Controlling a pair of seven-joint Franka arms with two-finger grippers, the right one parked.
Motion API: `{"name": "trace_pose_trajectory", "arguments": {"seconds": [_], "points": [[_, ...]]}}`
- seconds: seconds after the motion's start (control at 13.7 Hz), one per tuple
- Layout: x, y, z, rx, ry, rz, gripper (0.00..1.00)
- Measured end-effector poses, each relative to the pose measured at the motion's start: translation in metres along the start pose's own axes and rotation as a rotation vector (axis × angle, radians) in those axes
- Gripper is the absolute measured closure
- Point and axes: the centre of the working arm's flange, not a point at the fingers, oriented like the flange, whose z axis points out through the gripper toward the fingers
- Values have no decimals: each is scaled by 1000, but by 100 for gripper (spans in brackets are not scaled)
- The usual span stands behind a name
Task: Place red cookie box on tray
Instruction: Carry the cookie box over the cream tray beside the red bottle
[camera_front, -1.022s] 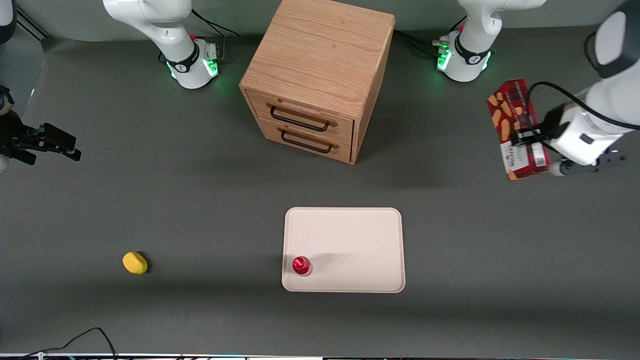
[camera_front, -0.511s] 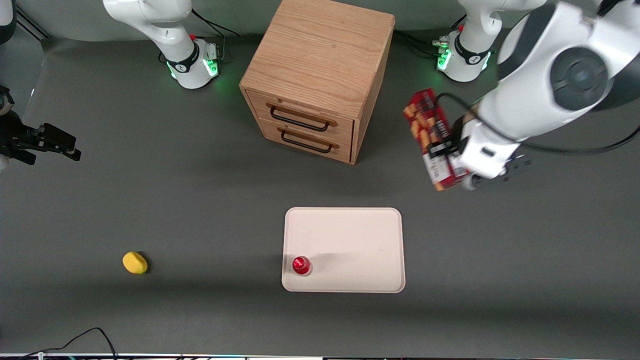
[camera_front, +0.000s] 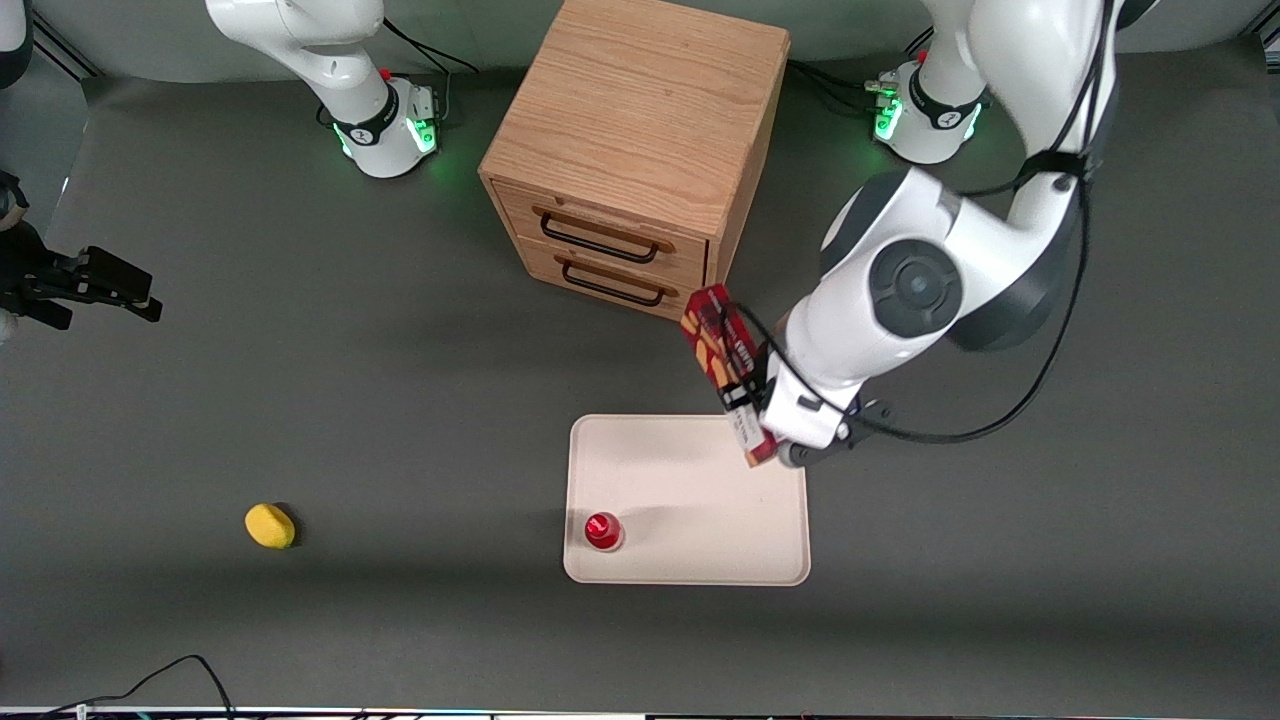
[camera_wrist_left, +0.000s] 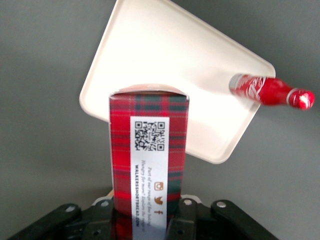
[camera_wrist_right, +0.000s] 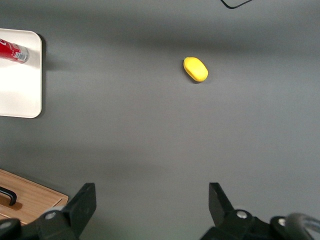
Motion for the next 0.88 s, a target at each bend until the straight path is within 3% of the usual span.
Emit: {"name": "trace_pose_trajectory", "arguments": {"seconds": [0.15, 0.36, 0.51, 0.88], "points": [[18, 3, 14, -18, 14, 64, 68], [35, 10, 41, -75, 51, 78, 68], [43, 9, 71, -58, 49, 78, 68], [64, -6, 141, 23, 46, 44, 68]]}}
